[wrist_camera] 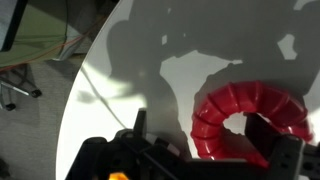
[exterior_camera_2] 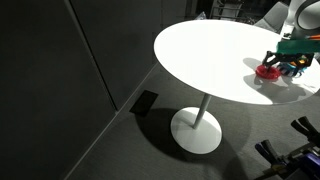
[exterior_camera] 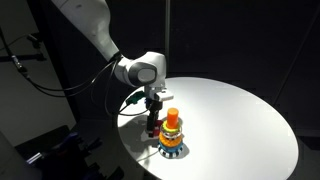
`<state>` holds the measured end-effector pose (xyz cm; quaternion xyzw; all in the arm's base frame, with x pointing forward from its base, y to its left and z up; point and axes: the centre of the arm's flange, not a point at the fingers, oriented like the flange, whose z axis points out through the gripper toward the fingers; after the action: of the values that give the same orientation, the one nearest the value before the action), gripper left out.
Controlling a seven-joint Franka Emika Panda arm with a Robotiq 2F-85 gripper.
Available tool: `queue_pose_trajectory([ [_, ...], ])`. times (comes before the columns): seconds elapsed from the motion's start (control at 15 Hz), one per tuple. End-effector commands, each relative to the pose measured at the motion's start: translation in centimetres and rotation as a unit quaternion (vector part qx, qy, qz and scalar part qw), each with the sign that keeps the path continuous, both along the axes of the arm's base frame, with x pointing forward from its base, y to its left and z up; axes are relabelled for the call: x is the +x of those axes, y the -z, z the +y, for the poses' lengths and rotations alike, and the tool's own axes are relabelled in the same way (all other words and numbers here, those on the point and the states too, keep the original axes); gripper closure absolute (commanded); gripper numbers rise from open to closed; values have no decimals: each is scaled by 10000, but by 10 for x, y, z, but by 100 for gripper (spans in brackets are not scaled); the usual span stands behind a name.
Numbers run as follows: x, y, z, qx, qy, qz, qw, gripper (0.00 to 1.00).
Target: Place the stack on top of the red ring
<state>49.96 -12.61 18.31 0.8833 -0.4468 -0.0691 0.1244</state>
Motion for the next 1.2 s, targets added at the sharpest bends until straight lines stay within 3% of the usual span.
queue_pose_trajectory([
  [0.0,-1,-32,2,-81,154,106,9998,0],
  [1.13,-11,-127,-45,-915,804,-792,9894,0],
])
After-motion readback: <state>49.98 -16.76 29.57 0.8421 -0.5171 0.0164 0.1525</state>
